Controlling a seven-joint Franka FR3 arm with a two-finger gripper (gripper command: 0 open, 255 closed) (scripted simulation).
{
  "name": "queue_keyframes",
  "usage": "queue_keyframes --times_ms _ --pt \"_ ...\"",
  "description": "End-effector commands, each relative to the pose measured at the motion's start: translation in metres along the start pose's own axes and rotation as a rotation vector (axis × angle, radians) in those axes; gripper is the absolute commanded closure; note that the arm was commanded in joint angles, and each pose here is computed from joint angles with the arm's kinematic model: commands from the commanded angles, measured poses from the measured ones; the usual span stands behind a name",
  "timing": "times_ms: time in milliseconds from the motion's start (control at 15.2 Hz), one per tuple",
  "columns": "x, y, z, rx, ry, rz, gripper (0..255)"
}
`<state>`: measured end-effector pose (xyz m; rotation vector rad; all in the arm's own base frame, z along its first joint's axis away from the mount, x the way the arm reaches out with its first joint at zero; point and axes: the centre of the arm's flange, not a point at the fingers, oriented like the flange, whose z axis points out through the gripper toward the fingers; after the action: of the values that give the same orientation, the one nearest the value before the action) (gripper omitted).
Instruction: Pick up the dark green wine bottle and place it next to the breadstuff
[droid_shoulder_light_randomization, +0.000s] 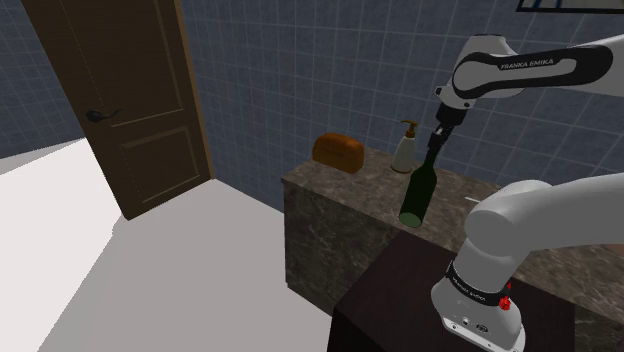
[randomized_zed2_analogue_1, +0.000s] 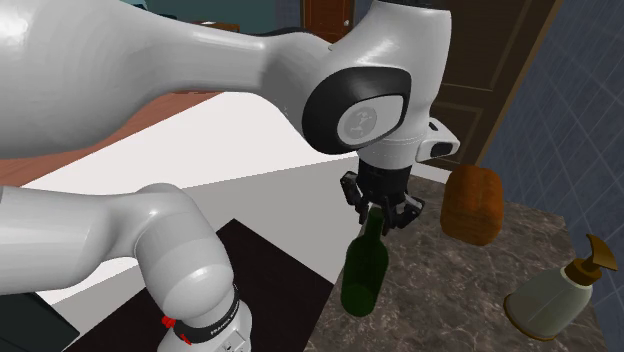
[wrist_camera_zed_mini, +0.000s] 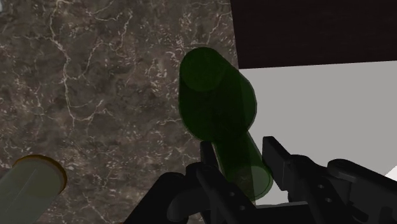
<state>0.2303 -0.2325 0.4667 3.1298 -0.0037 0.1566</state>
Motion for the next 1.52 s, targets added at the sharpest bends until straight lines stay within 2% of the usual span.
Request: queue_keyframes --times_ms 0,462,1452 --pt "0.000 0.000 0.000 0.000 0.000 0.000 255" --pt "0.000 0.000 0.000 0.000 0.000 0.000 255" --pt "0.008 0.001 -0.079 0.000 0.000 0.000 255"
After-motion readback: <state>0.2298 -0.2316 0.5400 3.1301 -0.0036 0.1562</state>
